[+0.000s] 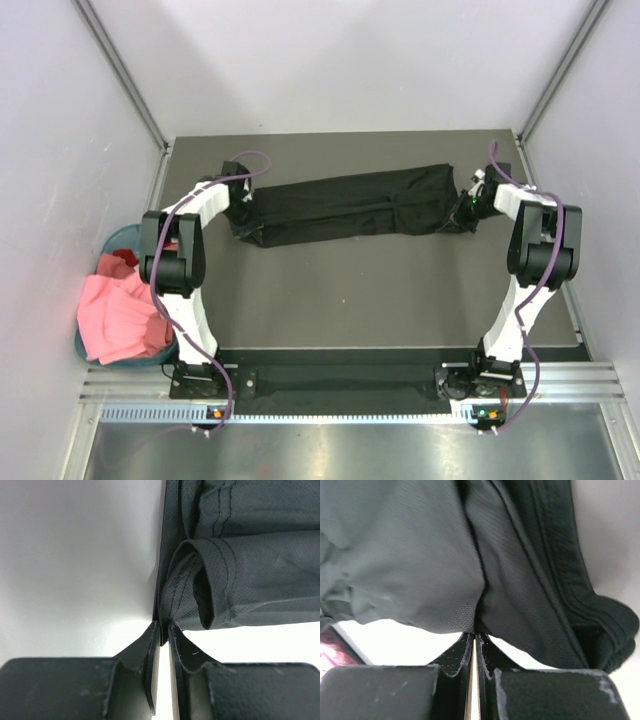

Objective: Fold and stack the t-shirts
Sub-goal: Fold the tshirt

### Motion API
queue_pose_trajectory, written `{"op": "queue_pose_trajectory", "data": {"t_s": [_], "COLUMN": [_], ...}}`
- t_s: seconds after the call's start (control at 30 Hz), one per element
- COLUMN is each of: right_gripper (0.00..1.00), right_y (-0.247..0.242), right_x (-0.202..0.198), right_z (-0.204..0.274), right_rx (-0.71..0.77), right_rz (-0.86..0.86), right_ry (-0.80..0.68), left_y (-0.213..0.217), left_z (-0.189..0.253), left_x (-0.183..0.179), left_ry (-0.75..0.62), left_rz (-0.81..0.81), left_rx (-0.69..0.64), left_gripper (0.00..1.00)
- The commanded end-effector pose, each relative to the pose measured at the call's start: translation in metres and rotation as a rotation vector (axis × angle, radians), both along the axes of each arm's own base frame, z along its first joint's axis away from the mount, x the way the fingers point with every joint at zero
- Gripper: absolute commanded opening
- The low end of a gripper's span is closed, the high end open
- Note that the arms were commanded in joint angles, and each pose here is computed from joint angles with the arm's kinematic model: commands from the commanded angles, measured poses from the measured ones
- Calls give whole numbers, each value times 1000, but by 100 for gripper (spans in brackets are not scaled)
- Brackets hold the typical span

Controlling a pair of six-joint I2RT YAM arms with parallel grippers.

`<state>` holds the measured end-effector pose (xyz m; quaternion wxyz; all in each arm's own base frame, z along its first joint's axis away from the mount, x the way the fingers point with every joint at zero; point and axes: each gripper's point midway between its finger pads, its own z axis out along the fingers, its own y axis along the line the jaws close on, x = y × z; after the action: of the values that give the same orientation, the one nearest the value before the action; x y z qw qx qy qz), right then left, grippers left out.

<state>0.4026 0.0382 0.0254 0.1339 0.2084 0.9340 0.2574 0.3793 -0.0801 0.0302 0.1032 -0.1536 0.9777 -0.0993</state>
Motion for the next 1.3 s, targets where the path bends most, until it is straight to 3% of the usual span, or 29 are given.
{"op": "queue_pose_trajectory", "data": {"t_s": [0.0, 0.27, 0.63, 0.87, 1.03, 1.1, 1.13, 1.2, 1.23, 1.27], "right_gripper": [0, 0, 0, 0, 11, 21, 26, 37, 42, 45], "right_y": [7, 15, 22, 38, 50, 51, 51, 49, 43, 41], "right_x": [37, 90, 157, 194, 214, 219, 222, 214, 216, 211], "right_z": [48, 95, 89, 102, 109, 118, 127, 118, 129, 126], "right_rx": [43, 159, 321, 503, 636, 653, 635, 572, 484, 443], "right_rz": [-30, -115, -183, -224, -235, -215, -178, -173, -121, -112], "right_ry": [-154, -255, -304, -391, -434, -446, -478, -397, -461, -433], "left_y": [1, -2, -3, -4, -8, -16, -20, -36, -40, -44], "left_z": [21, 23, 32, 44, 63, 71, 75, 75, 71, 70], "left_x": [1, 4, -4, -8, 3, 11, 17, 28, 35, 37], "left_ry": [-56, -64, -78, -105, -184, -218, -238, -249, -235, -229], "left_rz": [-18, -15, -15, -23, -48, -65, -71, -96, -89, -90], "left_rx": [10, -6, -17, -21, -44, -86, -112, -194, -214, -226], "left_gripper": [17, 18, 26, 29, 32, 33, 33, 34, 33, 33]}}
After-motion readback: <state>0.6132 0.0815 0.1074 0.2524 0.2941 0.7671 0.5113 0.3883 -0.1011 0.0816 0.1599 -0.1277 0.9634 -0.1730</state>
